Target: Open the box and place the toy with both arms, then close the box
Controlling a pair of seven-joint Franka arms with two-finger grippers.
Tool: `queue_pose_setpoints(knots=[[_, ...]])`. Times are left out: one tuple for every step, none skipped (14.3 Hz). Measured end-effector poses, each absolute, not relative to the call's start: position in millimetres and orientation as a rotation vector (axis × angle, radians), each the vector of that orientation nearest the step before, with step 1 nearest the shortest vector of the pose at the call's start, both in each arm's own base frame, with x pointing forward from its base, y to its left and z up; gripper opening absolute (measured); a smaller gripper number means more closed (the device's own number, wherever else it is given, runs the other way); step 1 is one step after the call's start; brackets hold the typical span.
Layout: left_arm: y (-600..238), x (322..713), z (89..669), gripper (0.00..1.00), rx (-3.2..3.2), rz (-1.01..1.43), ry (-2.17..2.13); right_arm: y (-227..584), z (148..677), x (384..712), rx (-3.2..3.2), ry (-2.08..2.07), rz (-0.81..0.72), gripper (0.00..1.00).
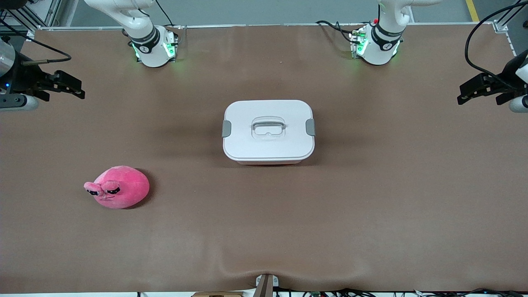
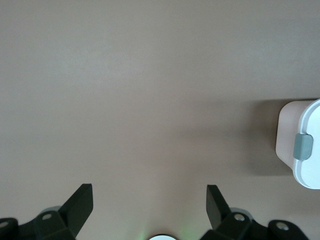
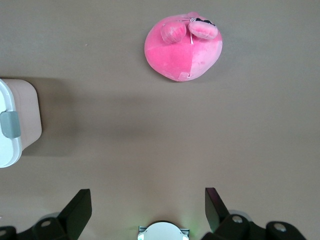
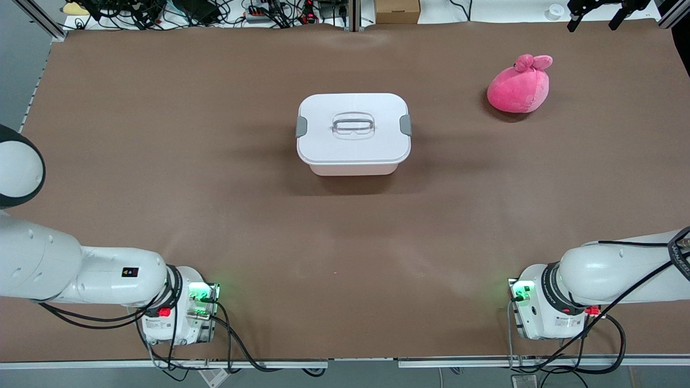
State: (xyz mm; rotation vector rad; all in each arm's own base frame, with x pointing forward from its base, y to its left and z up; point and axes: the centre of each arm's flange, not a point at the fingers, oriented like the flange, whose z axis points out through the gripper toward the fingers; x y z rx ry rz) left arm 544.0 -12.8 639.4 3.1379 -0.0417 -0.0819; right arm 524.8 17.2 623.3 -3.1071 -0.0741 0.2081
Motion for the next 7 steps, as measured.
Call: queue_pose_setpoints(knots=[[-12.4, 544.2, 639.2, 1.0, 3.138, -0.082, -0.041, 17.9, 623.6, 525.3, -3.108, -0.076, 0.202, 1.0], [-12.1, 544.2, 639.2, 1.0, 3.138, -0.082, -0.04, 20.0, 624.2, 526.1, -3.108, -0.082, 0.189, 1.0], [-11.9, 544.2, 639.2, 1.0, 3.138, -0.082, -0.039, 22.8, 624.5, 526.5, -3.109, -0.09, 0.183, 1.0], [-11.8, 544.2, 639.3, 1.0, 3.138, -0.082, -0.039, 25.3, 624.6, 526.5, -3.109, -0.096, 0.181, 1.0], [-11.6, 544.2, 639.4, 1.0, 3.138, -0.082, -0.038, 26.8, 624.6, 526.5, -3.109, -0.099, 0.181, 1.0], [-11.0, 544.2, 639.3, 1.0, 3.138, -0.082, -0.036, 27.3, 624.6, 526.5, -3.109, -0.099, 0.181, 1.0], [-10.0, 544.4, 639.1, 1.0, 3.138, -0.083, -0.034, 27.3, 624.6, 526.5, -3.109, -0.099, 0.181, 1.0]])
